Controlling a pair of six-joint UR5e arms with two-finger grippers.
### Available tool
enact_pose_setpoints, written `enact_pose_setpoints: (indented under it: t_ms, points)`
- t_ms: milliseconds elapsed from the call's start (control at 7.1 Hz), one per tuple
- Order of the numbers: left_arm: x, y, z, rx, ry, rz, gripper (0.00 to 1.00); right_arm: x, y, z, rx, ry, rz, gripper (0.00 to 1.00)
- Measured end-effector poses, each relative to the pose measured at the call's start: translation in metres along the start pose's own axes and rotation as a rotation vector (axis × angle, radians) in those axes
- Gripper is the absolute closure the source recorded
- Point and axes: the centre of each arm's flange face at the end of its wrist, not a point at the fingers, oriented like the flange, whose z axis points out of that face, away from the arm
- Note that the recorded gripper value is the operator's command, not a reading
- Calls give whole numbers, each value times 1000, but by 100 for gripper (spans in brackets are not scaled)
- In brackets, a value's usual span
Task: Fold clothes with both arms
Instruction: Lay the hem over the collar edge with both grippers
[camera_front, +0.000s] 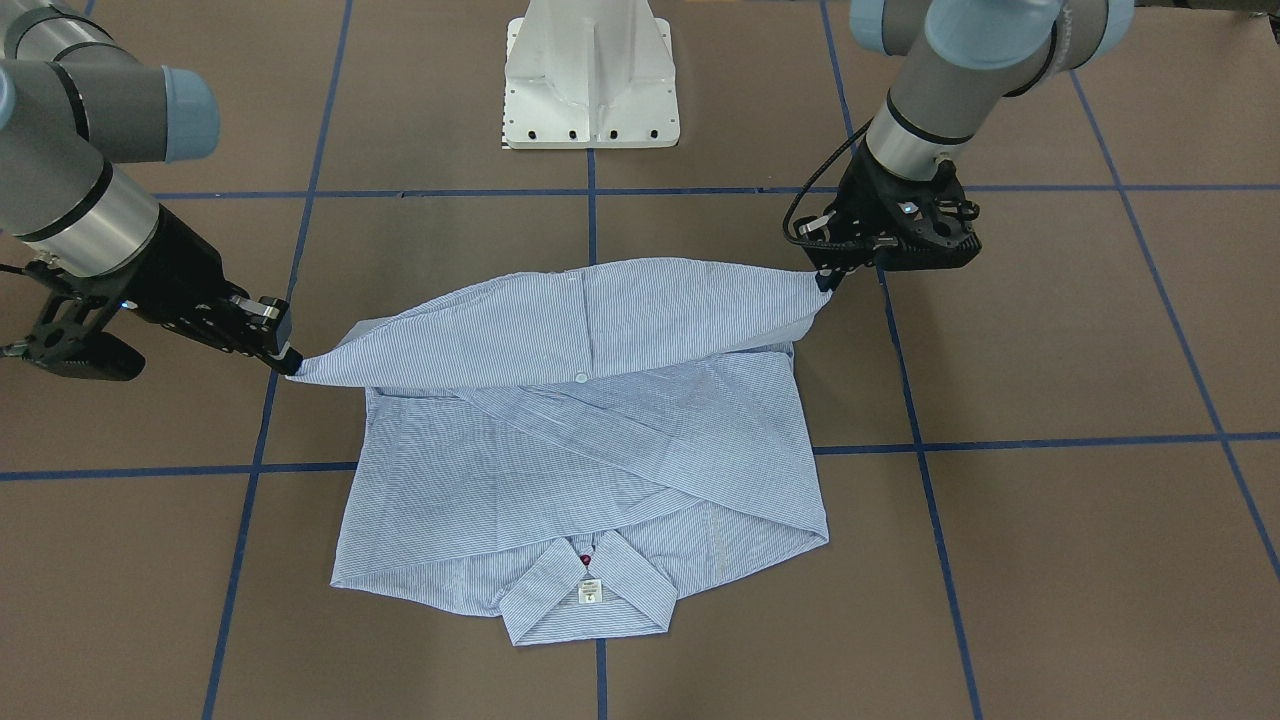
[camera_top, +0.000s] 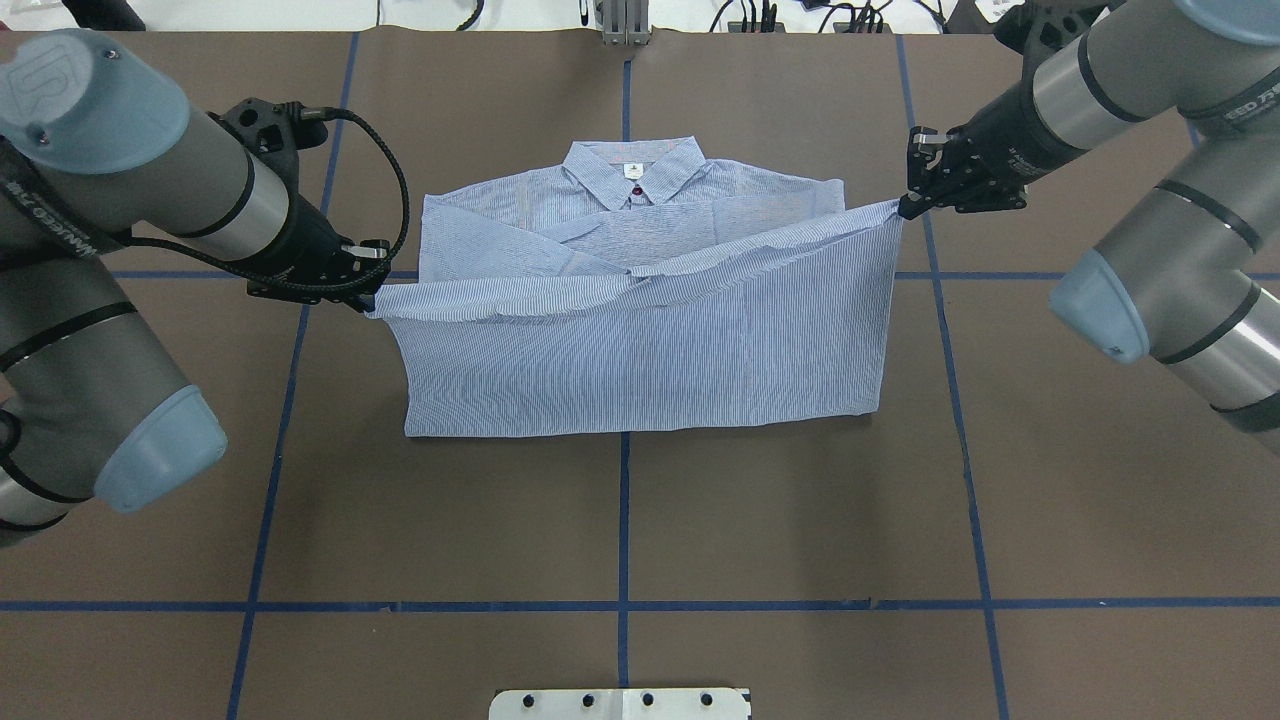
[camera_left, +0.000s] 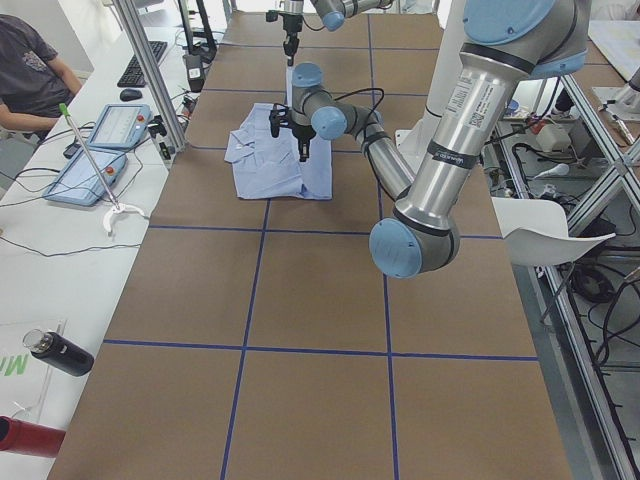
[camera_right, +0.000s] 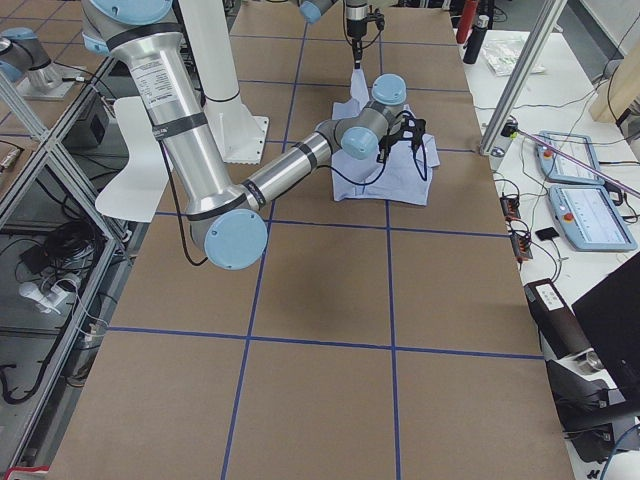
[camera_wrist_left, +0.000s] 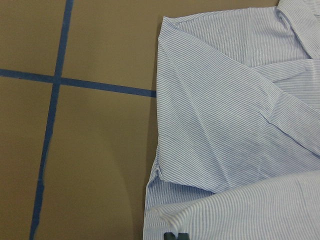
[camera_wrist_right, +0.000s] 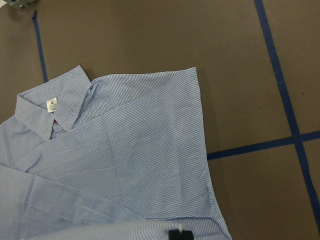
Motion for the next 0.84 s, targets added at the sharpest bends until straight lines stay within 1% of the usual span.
enact_pose_setpoints:
  t_ms: [141,422,845]
  points:
    - [5,-8,5,3,1,-1,100,-7,-11,3,7,2,5,100]
    - [4,-32,13,27,9,-11,100,-32,-41,20,13,17,17,100]
    - [0,-76,6,75,5,-52,100,-47,-68,33,24,34,33,100]
